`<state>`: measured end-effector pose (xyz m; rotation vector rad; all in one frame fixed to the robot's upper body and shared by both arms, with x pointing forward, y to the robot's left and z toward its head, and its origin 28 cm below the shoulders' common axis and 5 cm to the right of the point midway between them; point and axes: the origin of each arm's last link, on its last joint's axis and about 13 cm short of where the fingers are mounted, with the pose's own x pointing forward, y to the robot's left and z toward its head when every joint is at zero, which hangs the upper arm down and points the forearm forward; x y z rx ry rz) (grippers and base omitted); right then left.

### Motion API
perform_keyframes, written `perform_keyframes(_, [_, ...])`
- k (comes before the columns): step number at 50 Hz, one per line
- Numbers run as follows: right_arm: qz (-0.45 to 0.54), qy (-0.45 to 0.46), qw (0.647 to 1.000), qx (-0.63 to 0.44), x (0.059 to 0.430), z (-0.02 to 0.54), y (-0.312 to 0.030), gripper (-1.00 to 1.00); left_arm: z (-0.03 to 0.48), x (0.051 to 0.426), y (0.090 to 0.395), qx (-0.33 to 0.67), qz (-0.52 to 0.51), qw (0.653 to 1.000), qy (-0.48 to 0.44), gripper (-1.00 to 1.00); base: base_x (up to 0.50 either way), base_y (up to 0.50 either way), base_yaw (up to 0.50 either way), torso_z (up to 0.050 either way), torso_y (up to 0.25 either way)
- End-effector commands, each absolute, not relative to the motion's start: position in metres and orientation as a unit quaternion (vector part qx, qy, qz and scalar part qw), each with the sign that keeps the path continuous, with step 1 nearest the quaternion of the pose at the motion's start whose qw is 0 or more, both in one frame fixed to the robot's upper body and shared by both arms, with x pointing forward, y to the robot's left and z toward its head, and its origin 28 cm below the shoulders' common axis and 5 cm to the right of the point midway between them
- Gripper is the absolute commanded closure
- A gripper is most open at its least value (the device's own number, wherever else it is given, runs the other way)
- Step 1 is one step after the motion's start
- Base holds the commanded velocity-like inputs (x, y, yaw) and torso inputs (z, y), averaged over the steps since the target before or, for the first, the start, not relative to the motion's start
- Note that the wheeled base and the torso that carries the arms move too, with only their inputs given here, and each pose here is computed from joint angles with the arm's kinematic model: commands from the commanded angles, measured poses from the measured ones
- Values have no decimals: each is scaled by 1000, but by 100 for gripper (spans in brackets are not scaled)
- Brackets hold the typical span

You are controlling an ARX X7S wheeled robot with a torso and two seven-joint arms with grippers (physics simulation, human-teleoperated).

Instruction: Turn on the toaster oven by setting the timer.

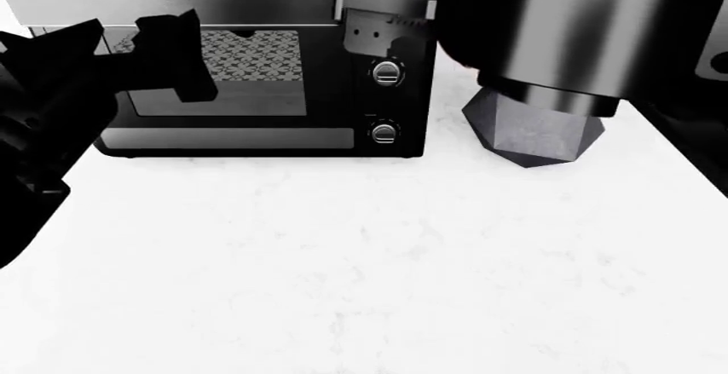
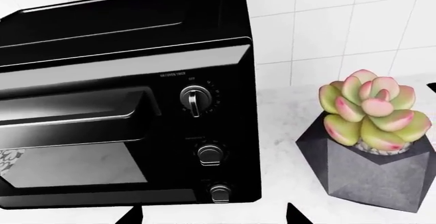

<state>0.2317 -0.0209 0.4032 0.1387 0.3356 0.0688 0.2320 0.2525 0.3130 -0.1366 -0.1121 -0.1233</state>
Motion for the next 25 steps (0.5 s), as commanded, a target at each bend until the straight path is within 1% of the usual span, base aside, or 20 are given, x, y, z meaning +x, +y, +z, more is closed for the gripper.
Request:
perform_keyframes(1, [24, 174, 983, 54, 236, 402, -17, -100, 312, 232, 252, -69, -62, 994, -55, -100, 0, 0, 0, 0, 0])
perform_keyframes(14, [8, 163, 986, 26, 240, 407, -11, -100, 311, 231, 253, -71, -62, 994, -53, -100, 0, 0, 0, 0, 0])
perform_keyframes(25, [23, 162, 986, 14, 248, 407, -8, -100, 311, 231, 253, -71, -63, 994, -53, -100, 0, 0, 0, 0, 0])
